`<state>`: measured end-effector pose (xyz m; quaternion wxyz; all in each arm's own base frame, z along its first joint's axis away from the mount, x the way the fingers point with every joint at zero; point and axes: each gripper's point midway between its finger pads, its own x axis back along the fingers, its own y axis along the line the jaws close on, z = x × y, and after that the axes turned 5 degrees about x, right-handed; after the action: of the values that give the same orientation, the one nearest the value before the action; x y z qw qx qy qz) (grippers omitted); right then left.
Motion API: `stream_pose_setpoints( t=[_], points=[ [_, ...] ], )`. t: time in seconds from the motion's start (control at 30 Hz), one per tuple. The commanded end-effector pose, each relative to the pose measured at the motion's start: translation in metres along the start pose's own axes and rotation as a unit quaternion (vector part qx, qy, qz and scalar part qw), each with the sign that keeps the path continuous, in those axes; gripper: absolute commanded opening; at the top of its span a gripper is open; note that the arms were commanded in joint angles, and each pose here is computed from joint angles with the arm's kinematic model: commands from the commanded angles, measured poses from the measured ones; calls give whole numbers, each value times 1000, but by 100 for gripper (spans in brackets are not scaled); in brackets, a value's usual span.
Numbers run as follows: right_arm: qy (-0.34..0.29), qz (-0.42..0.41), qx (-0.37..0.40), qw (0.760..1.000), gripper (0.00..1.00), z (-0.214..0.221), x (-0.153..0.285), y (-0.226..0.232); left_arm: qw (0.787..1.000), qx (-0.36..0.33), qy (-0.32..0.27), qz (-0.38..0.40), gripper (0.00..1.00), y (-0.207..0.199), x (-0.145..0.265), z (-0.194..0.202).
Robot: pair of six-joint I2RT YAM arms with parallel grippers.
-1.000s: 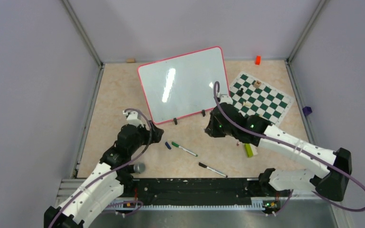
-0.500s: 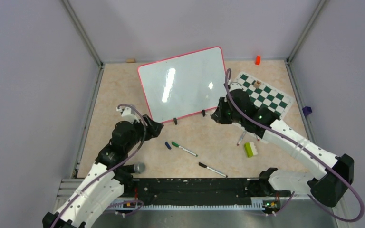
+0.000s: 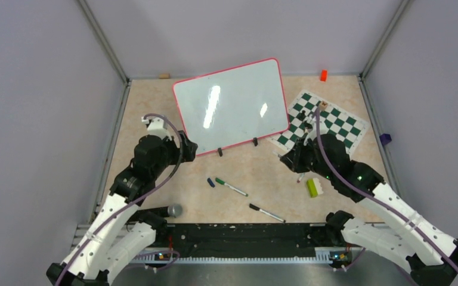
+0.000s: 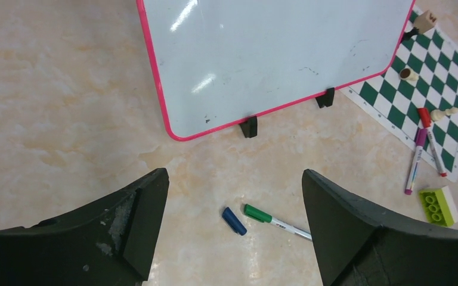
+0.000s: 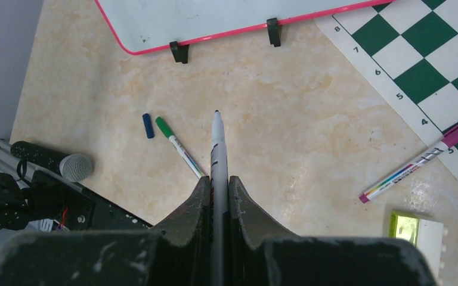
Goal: Write a sentence on the whiteboard
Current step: Move the whiteboard to the center of the board.
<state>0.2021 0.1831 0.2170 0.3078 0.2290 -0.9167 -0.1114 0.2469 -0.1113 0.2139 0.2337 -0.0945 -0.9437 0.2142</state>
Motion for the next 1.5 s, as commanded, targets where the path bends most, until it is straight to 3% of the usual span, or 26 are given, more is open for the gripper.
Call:
stream_pose_setpoints(
  t=[0.0, 0.4, 0.6, 0.73, 0.97, 1.47],
  points=[
    [-16, -5, 13, 1000, 0, -3, 6, -2, 999, -40, 2, -31, 87, 5, 1, -20],
    [-2, -17, 26, 1000, 0, 7, 4, -1, 995, 73, -12, 64, 91, 6, -15, 5],
    [-5, -28, 34, 999, 0, 2, -2, 5, 996, 57, -47, 52, 99, 20, -26, 7],
    [-22, -29, 39, 999, 0, -8, -1, 7, 996, 43, -76, 19, 99, 37, -28, 6],
    [-51, -13, 45, 998, 0, -21, 0, 3, 990, 12, -137, 28, 99, 51, -31, 12],
    [-73, -17, 65, 995, 0, -29, -1, 3, 984, -46, -159, 60, 98, 48, -41, 17]
  ],
)
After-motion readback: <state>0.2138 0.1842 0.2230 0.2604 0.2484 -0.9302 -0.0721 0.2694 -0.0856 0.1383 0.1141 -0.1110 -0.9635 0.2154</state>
